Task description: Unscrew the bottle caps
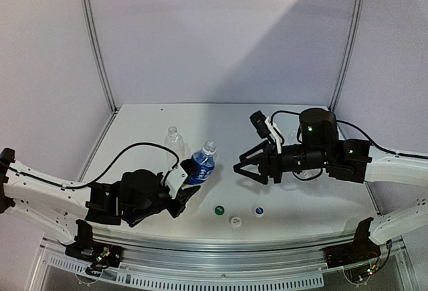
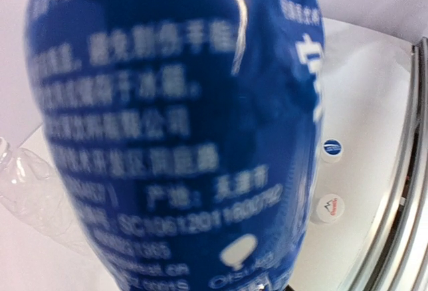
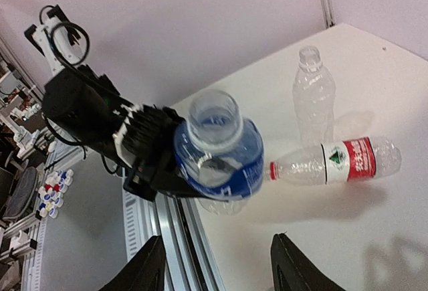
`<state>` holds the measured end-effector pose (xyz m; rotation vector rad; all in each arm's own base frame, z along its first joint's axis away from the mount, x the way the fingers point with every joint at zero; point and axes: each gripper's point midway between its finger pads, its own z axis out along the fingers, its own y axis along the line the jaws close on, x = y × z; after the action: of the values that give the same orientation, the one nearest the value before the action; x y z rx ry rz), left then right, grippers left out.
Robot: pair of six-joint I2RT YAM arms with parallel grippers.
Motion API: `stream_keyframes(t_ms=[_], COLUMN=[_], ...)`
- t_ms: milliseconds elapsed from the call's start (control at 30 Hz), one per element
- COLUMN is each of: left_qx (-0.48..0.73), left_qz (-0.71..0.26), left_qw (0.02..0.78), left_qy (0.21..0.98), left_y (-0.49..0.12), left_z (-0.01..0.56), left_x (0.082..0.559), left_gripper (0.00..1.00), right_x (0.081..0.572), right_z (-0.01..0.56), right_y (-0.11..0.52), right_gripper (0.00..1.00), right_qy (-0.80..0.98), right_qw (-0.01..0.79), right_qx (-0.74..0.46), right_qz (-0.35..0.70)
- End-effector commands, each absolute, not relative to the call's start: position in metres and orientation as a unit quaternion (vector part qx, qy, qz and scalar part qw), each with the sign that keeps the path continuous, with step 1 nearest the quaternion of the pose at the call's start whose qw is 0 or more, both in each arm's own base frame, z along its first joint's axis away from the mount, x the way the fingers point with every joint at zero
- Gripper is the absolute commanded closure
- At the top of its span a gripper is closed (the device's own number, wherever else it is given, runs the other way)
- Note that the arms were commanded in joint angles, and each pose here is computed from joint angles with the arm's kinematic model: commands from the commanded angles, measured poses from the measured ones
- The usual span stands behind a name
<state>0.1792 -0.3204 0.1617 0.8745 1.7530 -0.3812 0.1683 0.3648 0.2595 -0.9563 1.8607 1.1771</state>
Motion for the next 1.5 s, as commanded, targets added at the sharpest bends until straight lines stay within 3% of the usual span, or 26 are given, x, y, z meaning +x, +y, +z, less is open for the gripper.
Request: stream_keyframes(t_ms=[0, 333, 633, 1133, 1300, 1333, 1467], left_qx=[0.376, 0.421, 0.425, 0.417, 0.418, 0.418, 0.412], left_qz=[-0.216, -0.277, -0.286, -0.284, -0.283, -0.283, -0.277], left_qw=[0.521, 0.485, 0.481, 0.491, 0.491, 0.49, 0.493], left_qy=[0.736, 0.715, 0.712, 0.71, 0.71, 0.711, 0.715], left_y=[-0.335, -0.353, -0.356, -0.352, -0.351, -0.352, -0.351], left_z=[0.169, 0.165, 0.166, 0.171, 0.171, 0.171, 0.171], left_x=[0.172, 0.149, 0.146, 0.149, 0.148, 0.149, 0.152], left_gripper=[0.83, 0.83, 0.83, 0.83, 0.82, 0.81, 0.58], right_x=[0.163, 0.169, 0.164, 0.162, 0.163, 0.164, 0.168], right_z=[0.301, 0.305, 0.297, 0.277, 0.278, 0.278, 0.276], right_y=[0.383, 0.413, 0.416, 0.429, 0.43, 0.43, 0.429], right_gripper=[0.46, 0.47, 0.62, 0.59, 0.73, 0.8, 1.0], right_qy=[0.67, 0.656, 0.657, 0.671, 0.669, 0.669, 0.679], right_qw=[0.401, 0.4, 0.385, 0.348, 0.351, 0.353, 0.358], right_qx=[-0.363, -0.358, -0.365, -0.37, -0.369, -0.369, -0.367], right_qz=[0.509, 0.531, 0.536, 0.54, 0.541, 0.54, 0.526])
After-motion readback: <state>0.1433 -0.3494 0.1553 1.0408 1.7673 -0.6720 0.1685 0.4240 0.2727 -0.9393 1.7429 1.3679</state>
